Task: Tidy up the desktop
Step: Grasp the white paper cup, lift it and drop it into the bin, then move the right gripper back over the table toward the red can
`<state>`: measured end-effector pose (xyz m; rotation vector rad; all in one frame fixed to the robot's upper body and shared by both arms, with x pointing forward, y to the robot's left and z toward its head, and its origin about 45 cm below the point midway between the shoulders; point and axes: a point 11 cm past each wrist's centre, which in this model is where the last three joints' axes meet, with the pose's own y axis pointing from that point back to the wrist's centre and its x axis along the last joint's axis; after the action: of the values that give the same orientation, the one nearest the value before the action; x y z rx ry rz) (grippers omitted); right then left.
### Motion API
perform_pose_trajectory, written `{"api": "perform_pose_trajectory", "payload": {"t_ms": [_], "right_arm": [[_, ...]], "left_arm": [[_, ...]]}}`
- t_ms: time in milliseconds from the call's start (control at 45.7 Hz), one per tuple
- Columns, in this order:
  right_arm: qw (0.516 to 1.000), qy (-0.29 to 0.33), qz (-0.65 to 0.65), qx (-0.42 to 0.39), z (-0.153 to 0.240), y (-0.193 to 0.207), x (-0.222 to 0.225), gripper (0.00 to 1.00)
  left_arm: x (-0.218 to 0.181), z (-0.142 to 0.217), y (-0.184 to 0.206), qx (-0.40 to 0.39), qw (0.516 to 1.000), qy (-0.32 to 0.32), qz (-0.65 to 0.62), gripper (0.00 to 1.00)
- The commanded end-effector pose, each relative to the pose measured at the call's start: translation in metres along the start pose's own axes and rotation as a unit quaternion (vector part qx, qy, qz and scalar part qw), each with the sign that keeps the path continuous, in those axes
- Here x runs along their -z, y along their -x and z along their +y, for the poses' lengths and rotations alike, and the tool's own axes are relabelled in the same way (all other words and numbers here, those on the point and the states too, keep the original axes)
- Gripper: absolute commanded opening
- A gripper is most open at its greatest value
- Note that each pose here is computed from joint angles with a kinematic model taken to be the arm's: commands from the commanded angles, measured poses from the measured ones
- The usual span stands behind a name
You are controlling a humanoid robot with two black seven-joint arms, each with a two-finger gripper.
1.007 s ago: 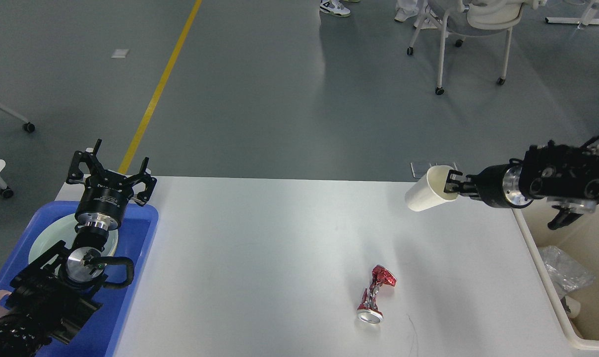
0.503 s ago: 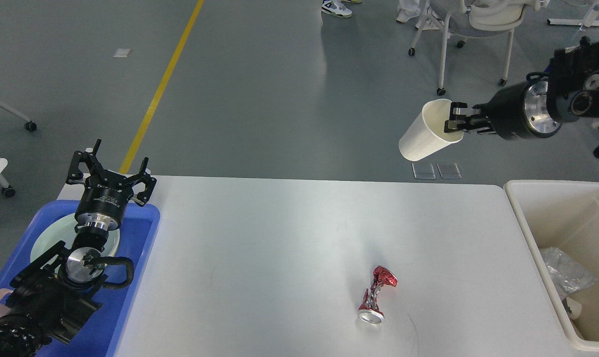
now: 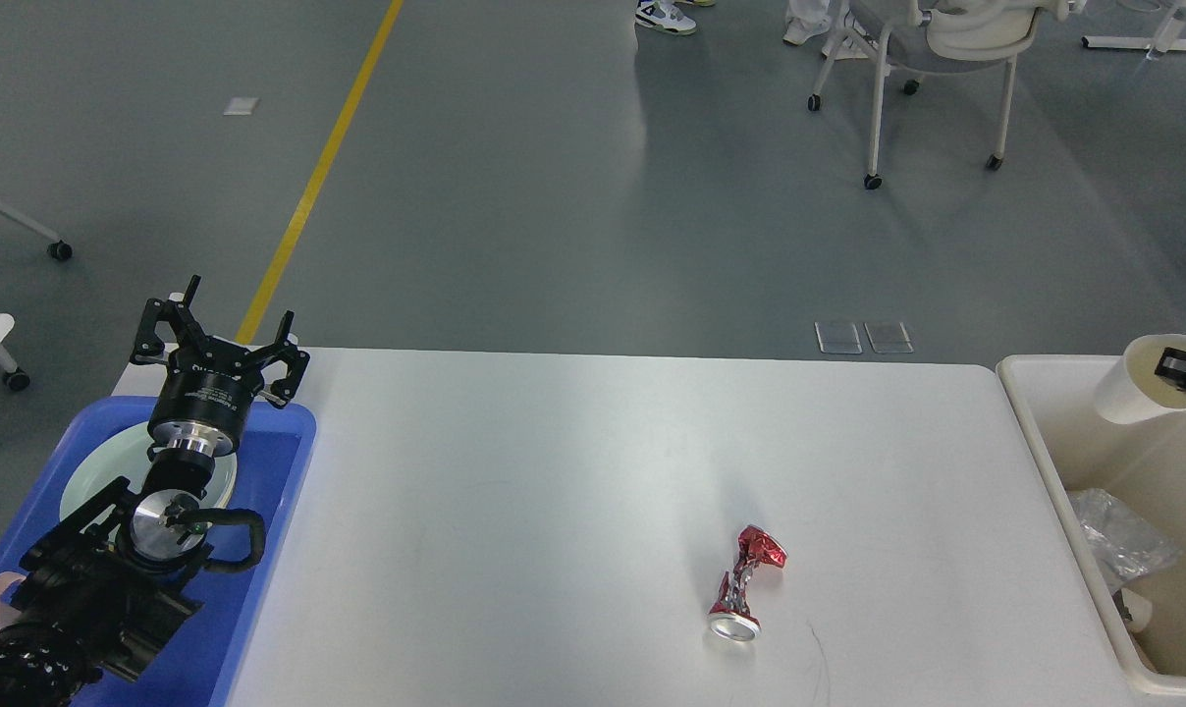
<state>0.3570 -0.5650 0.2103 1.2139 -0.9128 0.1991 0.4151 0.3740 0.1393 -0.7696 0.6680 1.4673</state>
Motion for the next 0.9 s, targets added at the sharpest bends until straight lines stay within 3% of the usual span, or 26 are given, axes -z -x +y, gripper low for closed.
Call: {"api": "perform_pose_trajectory", "payload": {"t_ms": [0,263,372,394,416,438,460,482,744,876], "right_arm": [[0.995,0.063,-0.016,-0.07,-0.024,0.024,-0.055,0.0],[0.991,0.08,-0.033,-0.105,-0.052,0.094,-0.061,0.0],[0.99,0.079,-0.033,-0.109,-0.053,0.1,-0.06,0.0],[0.991,0.078,-0.035,-0.107,-0.054,0.102,-0.059,0.31],[0.991,0.077,-0.036,-0.107,-0.054,0.102,-0.057,0.89],[0.991,0.076,-0.037,-0.104,-0.055,0.104,-0.057,1.0],[0.991,0.076,-0.036,-0.105,-0.055,0.104,-0.056,0.94],[0.991,0.075,-0.037,-0.105,-0.055,0.103,-0.056,1.0],[0.991,0.069,-0.037,-0.111,-0.056,0.097,-0.049,1.0],[0.989,0.034,-0.049,-0.136,-0.058,0.068,-0.009,1.0]], "left_arm": [[0.0,0.0,0.0,0.0,1.0,0.0,0.0,0.98],[0.0,0.0,0.0,0.0,1.0,0.0,0.0,0.98],[0.0,0.0,0.0,0.0,1.0,0.0,0.0,0.98],[0.0,0.0,0.0,0.0,1.0,0.0,-0.001,0.98],[0.0,0.0,0.0,0.0,1.0,0.0,-0.001,0.98],[0.0,0.0,0.0,0.0,1.0,0.0,0.0,0.98],[0.0,0.0,0.0,0.0,1.0,0.0,0.0,0.98],[0.0,0.0,0.0,0.0,1.0,0.0,0.0,0.98],[0.0,0.0,0.0,0.0,1.0,0.0,0.0,0.98],[0.0,0.0,0.0,0.0,1.0,0.0,-0.001,0.98]]}}
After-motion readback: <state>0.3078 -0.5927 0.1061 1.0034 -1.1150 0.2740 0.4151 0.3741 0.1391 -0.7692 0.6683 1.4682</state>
